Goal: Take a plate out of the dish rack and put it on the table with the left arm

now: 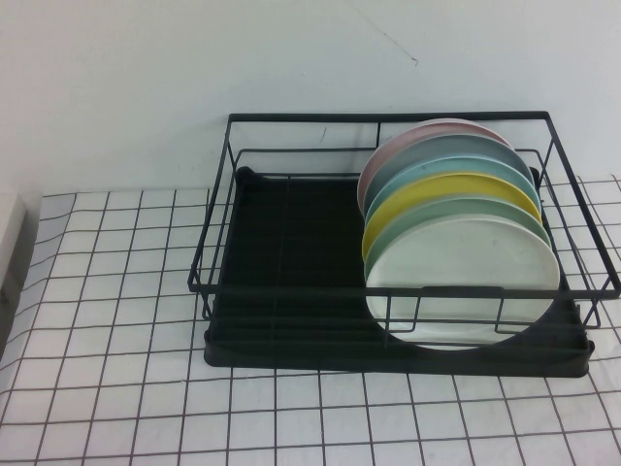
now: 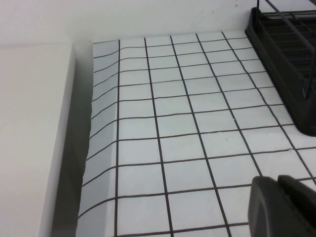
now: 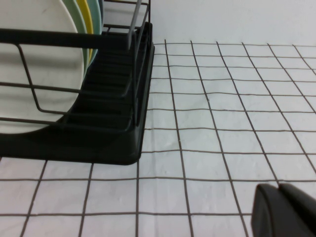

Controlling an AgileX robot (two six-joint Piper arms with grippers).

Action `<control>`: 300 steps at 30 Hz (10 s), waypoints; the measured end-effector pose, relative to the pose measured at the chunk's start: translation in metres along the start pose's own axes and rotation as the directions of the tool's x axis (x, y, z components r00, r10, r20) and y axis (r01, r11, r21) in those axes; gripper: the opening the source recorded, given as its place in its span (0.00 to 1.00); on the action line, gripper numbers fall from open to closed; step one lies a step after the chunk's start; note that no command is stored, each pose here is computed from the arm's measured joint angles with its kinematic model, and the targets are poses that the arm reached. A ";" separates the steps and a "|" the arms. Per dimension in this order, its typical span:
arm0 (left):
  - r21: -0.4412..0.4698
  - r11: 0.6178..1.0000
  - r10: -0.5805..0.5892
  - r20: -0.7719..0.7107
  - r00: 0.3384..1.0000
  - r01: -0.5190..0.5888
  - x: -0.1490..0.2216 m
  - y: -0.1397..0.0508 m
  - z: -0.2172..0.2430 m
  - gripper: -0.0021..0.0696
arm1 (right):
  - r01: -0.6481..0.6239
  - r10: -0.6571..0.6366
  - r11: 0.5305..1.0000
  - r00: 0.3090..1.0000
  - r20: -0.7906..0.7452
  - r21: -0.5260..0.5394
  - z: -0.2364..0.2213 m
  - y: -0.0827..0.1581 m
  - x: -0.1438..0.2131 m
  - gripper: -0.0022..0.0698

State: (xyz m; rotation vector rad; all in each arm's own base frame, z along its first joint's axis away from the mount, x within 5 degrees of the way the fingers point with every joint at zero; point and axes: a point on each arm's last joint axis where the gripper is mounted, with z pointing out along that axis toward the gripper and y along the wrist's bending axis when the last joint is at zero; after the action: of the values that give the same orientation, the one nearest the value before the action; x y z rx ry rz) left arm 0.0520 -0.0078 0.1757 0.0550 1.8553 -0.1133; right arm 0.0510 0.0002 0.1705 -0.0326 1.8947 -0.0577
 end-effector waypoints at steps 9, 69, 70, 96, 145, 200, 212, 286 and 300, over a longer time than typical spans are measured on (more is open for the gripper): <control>-0.011 1.000 0.027 0.004 1.000 -0.027 0.000 0.001 0.000 0.02 | 0.000 0.000 1.000 1.000 0.000 0.000 0.000 0.000 0.000 0.03; 0.463 0.864 0.062 -0.492 0.868 0.200 -0.149 -0.047 0.107 0.02 | 0.000 0.000 1.000 1.000 0.000 0.000 0.000 0.000 0.000 0.03; 0.477 0.859 0.079 -0.486 0.870 0.189 -0.154 -0.049 0.113 0.02 | 0.000 0.000 1.000 1.000 0.000 0.000 0.000 0.000 0.000 0.03; 0.890 0.318 0.730 -0.009 0.684 -0.328 -0.188 -0.245 0.227 0.16 | 0.000 0.000 1.000 1.000 0.000 0.000 0.000 0.000 0.000 0.03; 0.878 0.131 0.766 0.205 0.609 -0.460 -0.184 -0.272 0.264 0.50 | 0.000 0.000 1.000 1.000 0.000 0.000 0.000 0.000 0.000 0.03; 0.801 0.585 0.644 -0.552 0.530 0.124 -0.158 -0.248 0.171 0.18 | 0.000 0.000 1.000 1.000 0.000 0.000 0.000 0.000 0.000 0.03; 0.696 0.678 0.580 -0.704 0.410 0.236 -0.103 -0.266 0.199 0.18 | 0.000 0.000 1.000 1.000 0.000 0.000 0.000 0.000 0.000 0.03; 0.467 0.829 0.175 0.306 0.936 -0.308 -0.062 -0.059 0.021 0.03 | 0.000 0.000 1.000 1.000 0.000 0.000 0.000 0.000 0.000 0.03; 0.002 0.994 0.107 0.320 0.941 -0.113 -0.030 -0.001 -0.002 0.03 | 0.000 0.000 1.000 1.000 0.000 0.000 0.000 0.000 0.000 0.03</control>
State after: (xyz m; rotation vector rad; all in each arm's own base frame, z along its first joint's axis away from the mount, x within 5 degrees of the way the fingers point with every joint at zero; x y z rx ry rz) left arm 0.0588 -0.0078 0.2045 0.1460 1.5230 -0.0588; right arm 0.0510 0.0002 0.1705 -0.0326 1.8947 -0.0577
